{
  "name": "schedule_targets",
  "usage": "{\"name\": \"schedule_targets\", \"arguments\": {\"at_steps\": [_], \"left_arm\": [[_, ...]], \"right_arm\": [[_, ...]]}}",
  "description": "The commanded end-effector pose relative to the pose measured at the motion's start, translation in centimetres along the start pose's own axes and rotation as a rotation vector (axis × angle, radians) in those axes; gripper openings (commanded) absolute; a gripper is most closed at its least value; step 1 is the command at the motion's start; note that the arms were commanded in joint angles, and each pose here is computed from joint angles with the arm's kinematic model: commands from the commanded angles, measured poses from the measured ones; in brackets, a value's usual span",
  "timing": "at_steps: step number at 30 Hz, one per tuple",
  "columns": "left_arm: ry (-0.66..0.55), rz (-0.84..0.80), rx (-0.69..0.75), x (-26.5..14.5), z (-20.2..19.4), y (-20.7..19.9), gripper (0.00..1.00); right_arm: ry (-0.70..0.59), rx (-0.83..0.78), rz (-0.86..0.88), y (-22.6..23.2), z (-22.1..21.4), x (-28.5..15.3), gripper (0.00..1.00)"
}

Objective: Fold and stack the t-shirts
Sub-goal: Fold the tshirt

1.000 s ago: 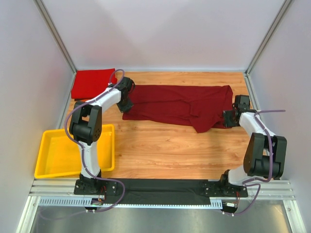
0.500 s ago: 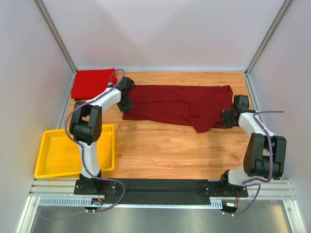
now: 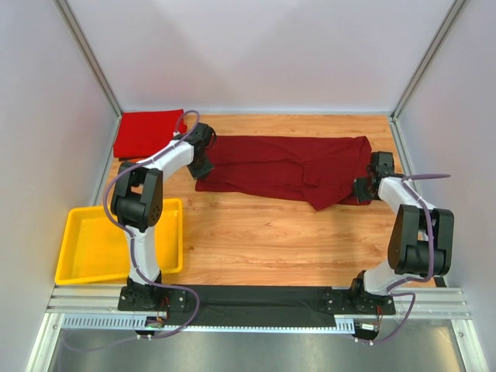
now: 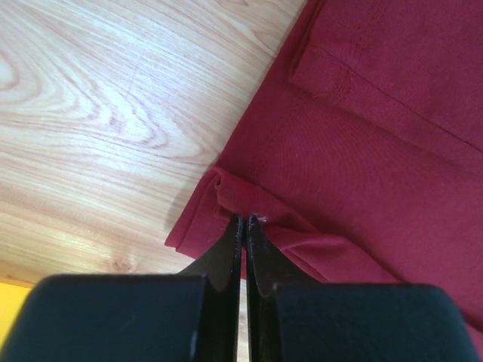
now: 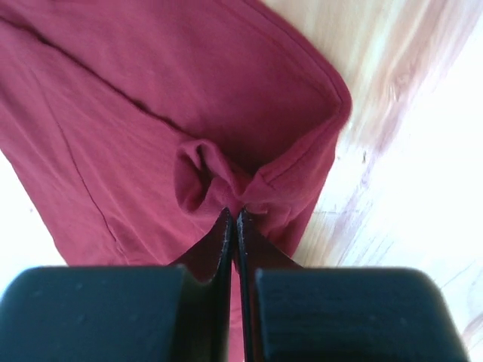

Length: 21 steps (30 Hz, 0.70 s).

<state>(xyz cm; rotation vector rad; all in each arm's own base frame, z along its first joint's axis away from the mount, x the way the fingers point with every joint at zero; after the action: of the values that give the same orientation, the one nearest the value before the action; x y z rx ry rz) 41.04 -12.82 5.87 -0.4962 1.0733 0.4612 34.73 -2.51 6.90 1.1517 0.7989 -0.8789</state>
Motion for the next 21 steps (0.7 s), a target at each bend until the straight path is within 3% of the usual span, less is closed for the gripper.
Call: {"name": "schedule_targets", "arguments": {"at_steps": [1, 9, 21], "left_arm": [[-0.069, -0.056, -0.01, -2.6, 1.7, -0.9, 0.0], [-0.094, -0.067, -0.034, -3.2, 3.3, -1.0, 0.0], [-0.067, -0.037, -0.033, -1.3, 5.1, -1.9, 0.0]], "right_arm": [[-0.153, -0.069, 0.073, 2.8, 3.1, -2.2, 0.0], [-0.287, -0.341, 0.124, 6.8, 6.4, -5.2, 0.0], [-0.226, -0.505, 0.143, 11.2, 7.0, -3.1, 0.0]]}}
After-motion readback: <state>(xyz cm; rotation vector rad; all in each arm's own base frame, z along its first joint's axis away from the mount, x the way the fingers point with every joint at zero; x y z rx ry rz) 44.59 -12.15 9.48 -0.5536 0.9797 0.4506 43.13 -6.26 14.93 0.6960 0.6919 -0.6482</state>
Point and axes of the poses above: each gripper's point midway between its finger pads, its own x axis out along the fingers, its own y axis along the line the jaws close on, z = x × y, the point moved 2 cm from there along -x, back along the fingers, and after that the axes turned 8 degrees about -x, right-handed, at the moved point
